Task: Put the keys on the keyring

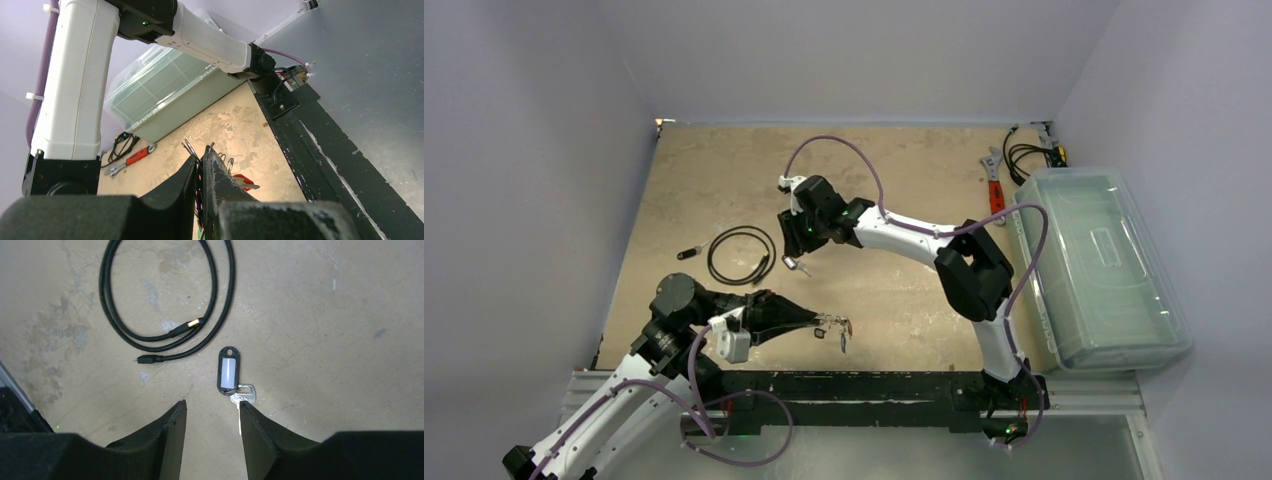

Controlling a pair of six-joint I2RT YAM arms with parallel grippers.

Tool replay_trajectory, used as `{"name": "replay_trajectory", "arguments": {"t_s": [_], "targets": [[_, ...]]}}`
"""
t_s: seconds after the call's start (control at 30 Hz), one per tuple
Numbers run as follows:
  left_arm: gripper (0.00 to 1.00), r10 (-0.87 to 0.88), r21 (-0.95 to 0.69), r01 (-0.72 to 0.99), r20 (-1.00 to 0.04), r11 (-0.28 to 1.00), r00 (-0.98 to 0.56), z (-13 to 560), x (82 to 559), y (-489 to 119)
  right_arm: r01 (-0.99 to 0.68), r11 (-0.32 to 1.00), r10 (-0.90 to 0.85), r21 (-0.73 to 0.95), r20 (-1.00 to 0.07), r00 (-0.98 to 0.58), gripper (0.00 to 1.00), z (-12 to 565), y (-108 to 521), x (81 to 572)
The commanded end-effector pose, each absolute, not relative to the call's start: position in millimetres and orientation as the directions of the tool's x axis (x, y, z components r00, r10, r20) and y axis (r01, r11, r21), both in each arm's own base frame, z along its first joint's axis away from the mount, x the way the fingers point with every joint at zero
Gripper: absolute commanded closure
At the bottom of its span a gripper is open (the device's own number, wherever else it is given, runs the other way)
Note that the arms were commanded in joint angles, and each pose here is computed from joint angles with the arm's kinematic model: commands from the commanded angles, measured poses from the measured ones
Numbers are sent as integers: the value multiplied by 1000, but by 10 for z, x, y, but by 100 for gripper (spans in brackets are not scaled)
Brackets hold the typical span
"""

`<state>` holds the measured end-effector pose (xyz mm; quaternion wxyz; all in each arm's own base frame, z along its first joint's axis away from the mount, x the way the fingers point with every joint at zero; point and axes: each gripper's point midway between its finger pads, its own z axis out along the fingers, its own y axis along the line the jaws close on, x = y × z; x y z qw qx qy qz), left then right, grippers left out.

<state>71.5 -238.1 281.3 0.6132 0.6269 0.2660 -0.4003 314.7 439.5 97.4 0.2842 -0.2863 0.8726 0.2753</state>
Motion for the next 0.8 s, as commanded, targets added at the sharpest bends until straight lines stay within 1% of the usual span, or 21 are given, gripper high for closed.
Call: {"name": "replay_trajectory", "arguments": {"t_s": [0.0, 0.17, 0.37, 0.4, 0.5, 0.63, 0.77], "targets": [[100, -202, 602, 793, -792, -98, 576, 2948, 669, -2378, -498, 783, -175, 372, -636, -751, 54, 1157, 4435, 3268], [100, -203, 603, 793, -791, -93, 578, 2957, 669, -2374, -400, 821, -88, 407, -603, -793, 55, 1046, 4408, 3250], [100, -205, 608, 789, -787, -90, 582, 2960, 659, -2366, -336, 843, -28, 420, -590, -807, 65, 943, 4443, 3327], [100, -205, 606, 790, -788, -90, 581, 2958, 660, -2368, -328, 847, -28, 417, -582, -812, 65, 905, 4451, 3326], [100, -204, 604, 791, -789, -92, 579, 2951, 661, -2372, -319, 852, -37, 415, -560, -827, 65, 809, 4511, 3300], [100, -205, 606, 791, -788, -88, 581, 2955, 662, -2372, -315, 853, -43, 416, -547, -836, 62, 726, 4561, 3241], [100, -205, 607, 790, -787, -85, 583, 2952, 656, -2368, -313, 859, -51, 404, -541, -839, 62, 636, 4571, 3219]]}}
